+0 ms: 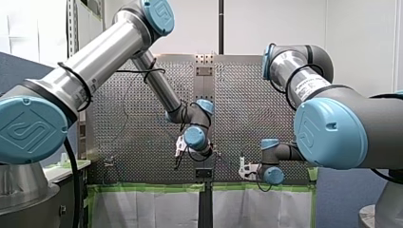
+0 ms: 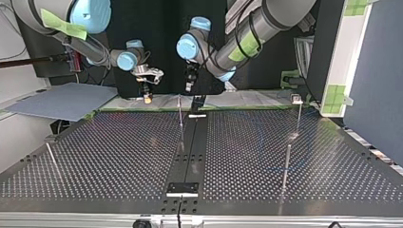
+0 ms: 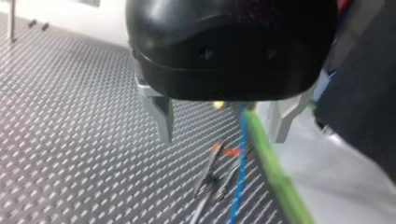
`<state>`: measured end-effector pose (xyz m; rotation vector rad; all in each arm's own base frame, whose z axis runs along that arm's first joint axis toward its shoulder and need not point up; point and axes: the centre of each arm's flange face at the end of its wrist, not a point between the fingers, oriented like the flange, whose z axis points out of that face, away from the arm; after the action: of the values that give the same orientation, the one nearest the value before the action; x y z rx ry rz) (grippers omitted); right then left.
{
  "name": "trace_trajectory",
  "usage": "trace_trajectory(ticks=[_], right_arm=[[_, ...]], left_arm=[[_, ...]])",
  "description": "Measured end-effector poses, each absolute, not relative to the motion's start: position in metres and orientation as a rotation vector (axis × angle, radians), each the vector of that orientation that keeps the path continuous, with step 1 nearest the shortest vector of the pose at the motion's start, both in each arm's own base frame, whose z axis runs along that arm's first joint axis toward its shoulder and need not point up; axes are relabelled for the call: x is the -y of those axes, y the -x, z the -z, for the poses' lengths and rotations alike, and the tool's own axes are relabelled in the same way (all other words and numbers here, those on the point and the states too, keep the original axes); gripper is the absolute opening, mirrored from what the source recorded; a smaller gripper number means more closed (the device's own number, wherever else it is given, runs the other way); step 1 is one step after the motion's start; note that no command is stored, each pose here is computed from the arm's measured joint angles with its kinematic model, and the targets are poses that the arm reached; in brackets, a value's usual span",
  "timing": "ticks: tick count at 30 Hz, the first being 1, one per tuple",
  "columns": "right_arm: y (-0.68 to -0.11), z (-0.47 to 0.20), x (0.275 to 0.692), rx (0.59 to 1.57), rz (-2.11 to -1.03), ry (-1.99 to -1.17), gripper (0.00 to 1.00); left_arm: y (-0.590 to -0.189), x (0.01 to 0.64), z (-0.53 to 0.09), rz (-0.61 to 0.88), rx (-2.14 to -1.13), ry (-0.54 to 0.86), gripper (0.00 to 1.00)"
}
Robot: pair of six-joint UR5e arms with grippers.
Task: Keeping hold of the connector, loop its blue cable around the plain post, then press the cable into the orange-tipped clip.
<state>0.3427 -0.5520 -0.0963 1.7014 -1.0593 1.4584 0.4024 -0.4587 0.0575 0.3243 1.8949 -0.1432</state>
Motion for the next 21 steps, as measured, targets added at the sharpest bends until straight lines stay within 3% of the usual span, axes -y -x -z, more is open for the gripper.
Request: trace_trajectory(ticks=[10, 21], right_arm=[[-0.348, 0.102, 0.536, 1.046, -1.460, -1.742, 0.00], [-0.347, 0.084, 0.537, 0.985, -1.525, -1.782, 0.00]], left_arm=[[-0.381, 0.445, -0.039, 0.168, -1.934, -0.328, 1.00], [-0.406, 0.437, -0.046, 0.168, -1.873, -0.193, 1.00]])
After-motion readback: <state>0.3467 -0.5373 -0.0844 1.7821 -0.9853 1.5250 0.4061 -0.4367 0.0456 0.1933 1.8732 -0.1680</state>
